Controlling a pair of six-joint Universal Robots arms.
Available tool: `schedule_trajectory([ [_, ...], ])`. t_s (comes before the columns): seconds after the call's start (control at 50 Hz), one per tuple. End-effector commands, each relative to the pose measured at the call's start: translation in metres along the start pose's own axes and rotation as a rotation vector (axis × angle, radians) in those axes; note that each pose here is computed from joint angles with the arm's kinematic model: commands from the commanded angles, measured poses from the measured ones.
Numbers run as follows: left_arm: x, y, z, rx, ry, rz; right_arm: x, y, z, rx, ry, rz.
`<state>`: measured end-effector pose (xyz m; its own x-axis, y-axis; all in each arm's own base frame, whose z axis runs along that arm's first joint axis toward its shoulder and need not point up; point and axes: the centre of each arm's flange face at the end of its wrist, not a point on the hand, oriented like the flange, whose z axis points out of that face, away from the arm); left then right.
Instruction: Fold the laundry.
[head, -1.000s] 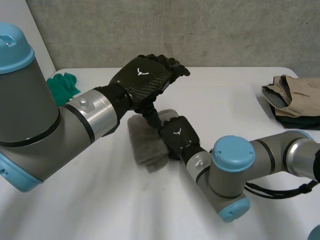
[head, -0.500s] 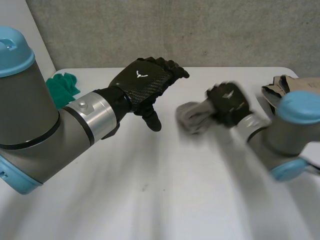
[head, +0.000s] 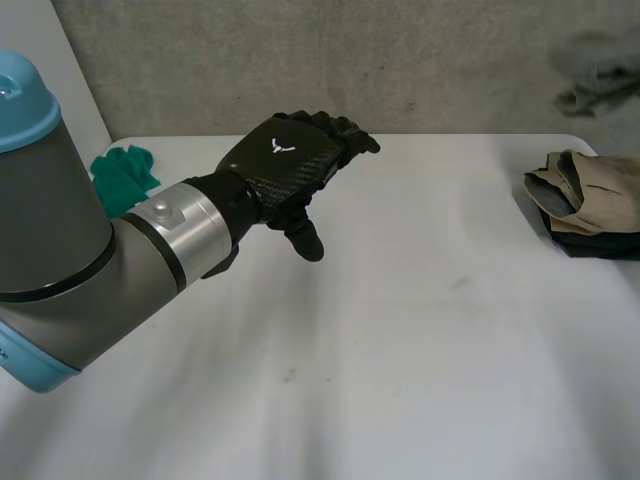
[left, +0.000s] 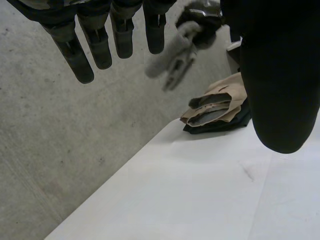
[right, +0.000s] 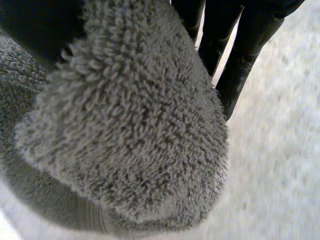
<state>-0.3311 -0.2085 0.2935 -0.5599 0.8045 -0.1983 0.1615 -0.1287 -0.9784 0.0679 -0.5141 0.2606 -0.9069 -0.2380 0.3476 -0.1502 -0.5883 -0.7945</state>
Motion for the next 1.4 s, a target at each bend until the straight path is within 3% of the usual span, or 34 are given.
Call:
schedule_trajectory([
  [0.02,0.001,0.004,-0.001,-0.013,0.004,-0.018,0.019,0.080,-0.049,-0.145,-0.045,0.017],
  [0.12,0.002,0.008,-0.001,-0.021,0.005,-0.029,0.022,0.124,-0.084,-0.236,-0.082,0.012],
  [0.24,0.004,0.009,-0.001,-0.019,0.009,-0.028,0.031,0.126,-0.097,-0.265,-0.086,0.015],
  [0.58,0.014,0.004,-0.004,-0.009,0.032,-0.023,0.078,0.003,-0.105,-0.476,0.009,-0.012],
  [0.66,0.014,0.000,-0.006,0.002,0.030,-0.020,0.100,-0.022,-0.115,-0.554,0.051,-0.121],
  [0.72,0.014,-0.002,-0.007,0.008,0.027,-0.018,0.124,-0.047,-0.116,-0.646,0.170,-0.333],
  [0.8,0.009,-0.012,-0.009,0.040,0.006,-0.003,0.138,-0.070,-0.109,-0.691,0.328,-0.506],
  [0.86,0.000,-0.018,-0.008,0.072,-0.049,0.016,0.109,-0.085,-0.084,-0.609,0.308,-0.494],
  [0.92,-0.024,-0.025,-0.009,0.101,-0.191,0.037,0.043,-0.116,-0.054,-0.444,0.183,-0.386],
  [0.98,-0.056,-0.033,-0.013,0.127,-0.345,0.061,-0.011,-0.141,-0.052,-0.336,0.075,-0.278],
  [1.1,-0.124,-0.020,-0.017,0.105,-0.528,0.122,-0.100,-0.171,-0.068,-0.219,-0.110,-0.121],
  [1.2,-0.205,0.047,-0.017,-0.069,-0.647,0.215,-0.198,-0.177,-0.108,-0.216,-0.338,-0.005],
  [1.26,-0.226,0.081,-0.015,-0.152,-0.632,0.270,-0.236,-0.174,-0.132,-0.252,-0.443,0.019],
  [1.4,-0.261,0.183,-0.008,-0.386,-0.557,0.401,-0.252,-0.147,-0.157,-0.374,-0.469,-0.021],
])
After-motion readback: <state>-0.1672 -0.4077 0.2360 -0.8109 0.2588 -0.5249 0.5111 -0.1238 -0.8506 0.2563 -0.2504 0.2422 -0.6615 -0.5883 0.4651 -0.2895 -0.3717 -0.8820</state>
